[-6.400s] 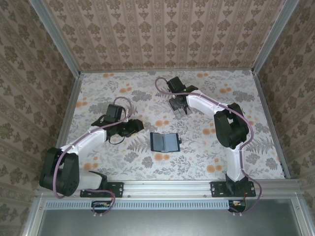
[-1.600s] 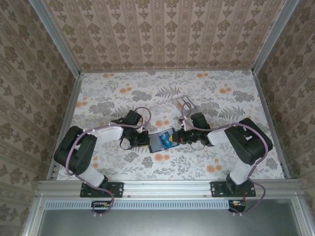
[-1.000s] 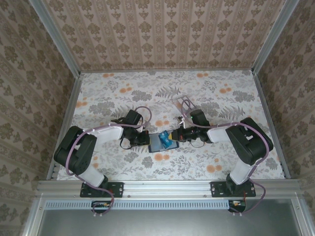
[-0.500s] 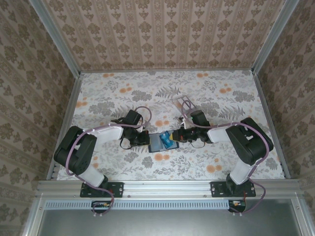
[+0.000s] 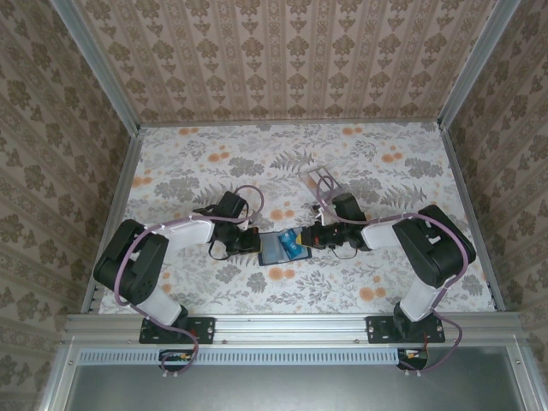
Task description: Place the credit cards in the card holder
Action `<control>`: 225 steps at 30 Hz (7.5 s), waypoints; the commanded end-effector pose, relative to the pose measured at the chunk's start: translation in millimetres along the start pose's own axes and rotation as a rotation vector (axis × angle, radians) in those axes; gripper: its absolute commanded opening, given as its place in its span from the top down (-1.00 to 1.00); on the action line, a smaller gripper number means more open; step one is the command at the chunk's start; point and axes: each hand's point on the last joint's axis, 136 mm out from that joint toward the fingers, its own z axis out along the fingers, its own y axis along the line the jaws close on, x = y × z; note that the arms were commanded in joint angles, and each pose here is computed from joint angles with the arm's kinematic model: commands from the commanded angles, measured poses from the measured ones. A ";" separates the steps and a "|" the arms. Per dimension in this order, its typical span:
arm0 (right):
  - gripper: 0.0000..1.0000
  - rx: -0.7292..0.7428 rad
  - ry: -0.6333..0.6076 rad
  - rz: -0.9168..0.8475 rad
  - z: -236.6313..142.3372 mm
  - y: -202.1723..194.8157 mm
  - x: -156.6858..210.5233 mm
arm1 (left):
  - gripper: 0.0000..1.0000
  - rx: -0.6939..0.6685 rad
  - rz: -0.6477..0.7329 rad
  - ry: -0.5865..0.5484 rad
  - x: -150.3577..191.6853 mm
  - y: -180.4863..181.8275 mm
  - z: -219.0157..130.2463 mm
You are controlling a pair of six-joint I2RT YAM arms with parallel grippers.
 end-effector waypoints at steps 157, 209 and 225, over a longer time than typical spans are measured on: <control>0.52 0.141 -0.049 -0.006 28.8 50.4 17.2 | 0.97 0.020 -0.048 -0.036 3.0 10.8 -2.2; -0.54 1.016 0.002 -0.676 -89.2 -23.9 -186.5 | -1.00 -0.241 0.071 -0.471 -28.7 43.8 -161.7; -0.60 1.190 -0.016 -0.641 -97.7 -56.0 -208.2 | -1.00 -0.210 0.055 -0.493 -22.5 44.0 -159.4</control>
